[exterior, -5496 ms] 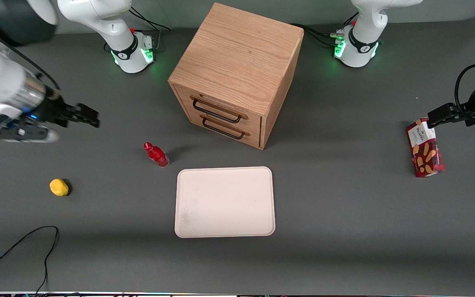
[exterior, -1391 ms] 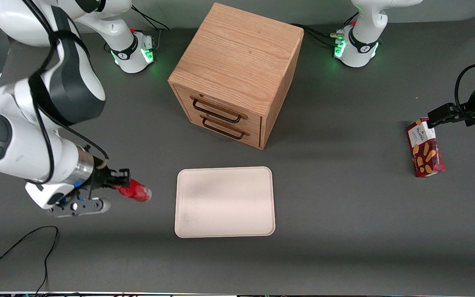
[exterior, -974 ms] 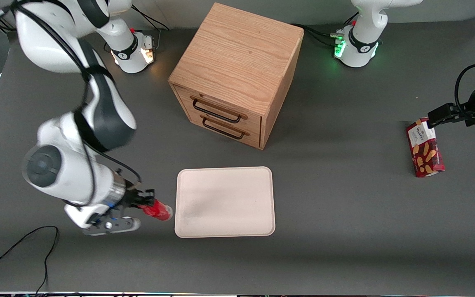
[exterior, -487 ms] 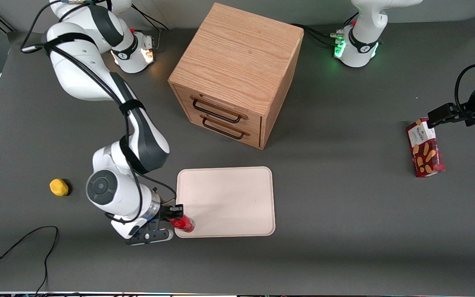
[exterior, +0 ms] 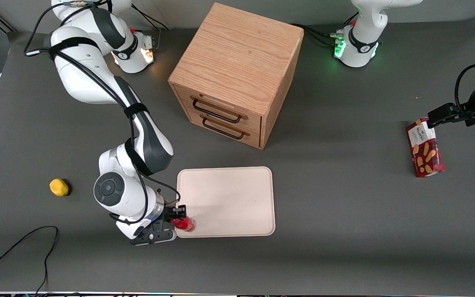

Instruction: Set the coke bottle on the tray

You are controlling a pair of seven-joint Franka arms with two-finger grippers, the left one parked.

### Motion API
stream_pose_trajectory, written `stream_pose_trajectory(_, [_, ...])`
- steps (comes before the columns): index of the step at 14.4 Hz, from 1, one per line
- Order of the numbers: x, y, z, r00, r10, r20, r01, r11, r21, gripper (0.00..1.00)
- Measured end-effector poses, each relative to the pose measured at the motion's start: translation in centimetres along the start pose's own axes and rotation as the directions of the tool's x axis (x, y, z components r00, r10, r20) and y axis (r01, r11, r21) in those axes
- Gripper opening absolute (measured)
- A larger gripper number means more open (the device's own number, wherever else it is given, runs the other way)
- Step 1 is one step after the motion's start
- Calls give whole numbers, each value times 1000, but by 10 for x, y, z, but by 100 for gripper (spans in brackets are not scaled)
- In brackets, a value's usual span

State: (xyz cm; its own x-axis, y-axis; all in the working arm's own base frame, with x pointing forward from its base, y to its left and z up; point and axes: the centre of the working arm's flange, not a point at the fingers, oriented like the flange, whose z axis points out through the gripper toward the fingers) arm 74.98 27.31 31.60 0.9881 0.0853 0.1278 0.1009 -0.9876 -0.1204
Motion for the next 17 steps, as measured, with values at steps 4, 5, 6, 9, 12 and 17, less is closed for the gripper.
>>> stream_pose_trajectory(4, [2, -1, 10, 998, 14, -54, -13, 1000, 16, 99])
stream_pose_trajectory(5, [3, -1, 8, 998, 14, -61, -13, 1000, 18, 100])
stream_pose_trajectory(6, [4, -1, 5, 998, 14, -68, -13, 1000, 19, 100])
stream_pose_trajectory(9, [8, -5, -25, 994, 12, -106, -9, 1000, 27, 100])
stream_pose_trajectory(12, [4, -10, -85, 996, 3, -92, -2, 1000, 15, 100])
stream_pose_trajectory(17, [-36, 1, -185, 1000, 8, -24, -9, 999, -35, 100])
